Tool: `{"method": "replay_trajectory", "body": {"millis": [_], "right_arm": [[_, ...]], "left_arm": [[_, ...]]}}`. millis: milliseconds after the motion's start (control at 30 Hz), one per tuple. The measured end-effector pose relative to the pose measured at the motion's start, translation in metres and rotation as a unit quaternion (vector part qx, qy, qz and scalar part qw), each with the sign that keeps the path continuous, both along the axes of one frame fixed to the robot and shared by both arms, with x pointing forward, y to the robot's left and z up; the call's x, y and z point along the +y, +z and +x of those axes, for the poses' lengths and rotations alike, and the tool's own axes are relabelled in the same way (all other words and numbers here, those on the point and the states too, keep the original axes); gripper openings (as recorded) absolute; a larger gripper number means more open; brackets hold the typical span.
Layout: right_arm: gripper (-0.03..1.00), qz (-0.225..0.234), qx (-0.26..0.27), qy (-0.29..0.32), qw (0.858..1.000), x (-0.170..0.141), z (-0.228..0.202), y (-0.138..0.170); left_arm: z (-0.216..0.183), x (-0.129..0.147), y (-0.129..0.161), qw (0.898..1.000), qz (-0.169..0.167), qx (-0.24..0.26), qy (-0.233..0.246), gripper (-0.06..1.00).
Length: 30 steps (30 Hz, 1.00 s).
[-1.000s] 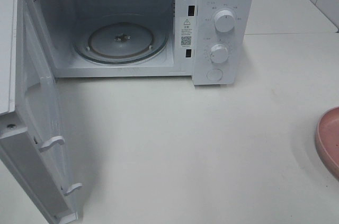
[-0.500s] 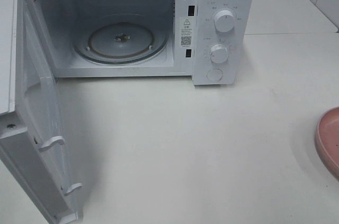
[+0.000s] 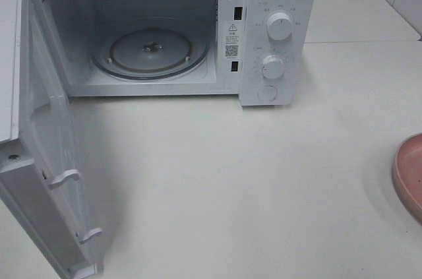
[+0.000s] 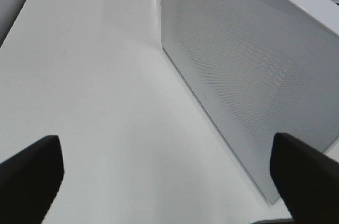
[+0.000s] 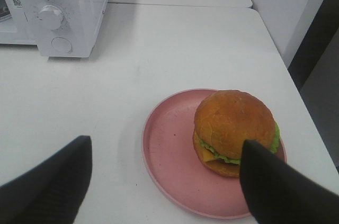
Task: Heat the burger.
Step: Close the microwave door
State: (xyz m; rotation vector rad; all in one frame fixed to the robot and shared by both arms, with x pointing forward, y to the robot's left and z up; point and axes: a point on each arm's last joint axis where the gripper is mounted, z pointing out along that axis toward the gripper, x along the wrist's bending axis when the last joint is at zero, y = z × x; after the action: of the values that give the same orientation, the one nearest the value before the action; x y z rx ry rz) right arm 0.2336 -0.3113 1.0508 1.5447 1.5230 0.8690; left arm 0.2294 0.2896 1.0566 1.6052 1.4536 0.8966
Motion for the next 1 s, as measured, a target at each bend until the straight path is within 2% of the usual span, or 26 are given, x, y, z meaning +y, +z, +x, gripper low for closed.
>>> {"method": "replay_trajectory", "body": {"millis": [367, 467, 500, 533, 600, 633, 667, 700, 733, 767, 800, 833, 867, 900, 1000], "right_arm": [[0.73, 0.000, 0.000, 0.000, 1.000, 0.000, 0.000, 0.000], [0.73, 0.000, 0.000, 0.000, 1.000, 0.000, 0.000, 0.000], [0.73, 0.000, 0.000, 0.000, 1.000, 0.000, 0.000, 0.000], [0.73, 0.000, 0.000, 0.000, 1.000, 0.000, 0.000, 0.000], [0.73, 0.000, 0.000, 0.000, 1.000, 0.000, 0.000, 0.000], [0.73, 0.000, 0.000, 0.000, 1.000, 0.000, 0.000, 0.000], [0.73, 0.000, 0.000, 0.000, 1.000, 0.000, 0.000, 0.000], [0.73, 0.000, 0.000, 0.000, 1.000, 0.000, 0.000, 0.000], [0.73, 0.000, 0.000, 0.000, 1.000, 0.000, 0.000, 0.000], [0.73, 0.000, 0.000, 0.000, 1.000, 0.000, 0.000, 0.000], [0.73, 0.000, 0.000, 0.000, 1.000, 0.000, 0.000, 0.000], [0.73, 0.000, 0.000, 0.000, 1.000, 0.000, 0.000, 0.000], [0.73, 0.000, 0.000, 0.000, 1.000, 0.000, 0.000, 0.000], [0.73, 0.000, 0.000, 0.000, 1.000, 0.000, 0.000, 0.000], [0.73, 0.000, 0.000, 0.000, 1.000, 0.000, 0.000, 0.000]], "left_arm": [[0.000, 0.000, 0.001, 1.000, -0.005, -0.001, 0.003, 0.98], [-0.001, 0.000, 0.006, 1.000, -0.018, -0.014, 0.010, 0.95], [0.002, 0.001, 0.010, 0.999, -0.022, -0.019, 0.016, 0.89], [0.002, 0.001, 0.010, 0.999, -0.022, -0.019, 0.016, 0.89], [0.011, 0.003, 0.012, 0.999, -0.019, -0.008, 0.025, 0.76], [0.011, 0.003, 0.012, 0.999, -0.019, -0.008, 0.025, 0.76], [0.019, 0.004, 0.014, 0.999, -0.016, 0.001, 0.029, 0.64], [0.019, 0.004, 0.014, 0.999, -0.016, 0.001, 0.029, 0.64], [0.028, 0.005, 0.016, 0.999, -0.013, 0.007, 0.033, 0.49], [0.028, 0.005, 0.016, 0.999, -0.013, 0.007, 0.033, 0.49], [0.036, 0.006, 0.017, 0.999, -0.011, 0.012, 0.036, 0.41], [0.040, 0.007, 0.018, 0.999, -0.010, 0.014, 0.037, 0.26], [0.040, 0.007, 0.018, 0.999, -0.010, 0.014, 0.037, 0.26], [0.047, 0.008, 0.019, 0.999, -0.007, 0.015, 0.041, 0.11], [0.058, 0.010, 0.019, 0.999, 0.004, 0.001, 0.047, 0.00]]}}
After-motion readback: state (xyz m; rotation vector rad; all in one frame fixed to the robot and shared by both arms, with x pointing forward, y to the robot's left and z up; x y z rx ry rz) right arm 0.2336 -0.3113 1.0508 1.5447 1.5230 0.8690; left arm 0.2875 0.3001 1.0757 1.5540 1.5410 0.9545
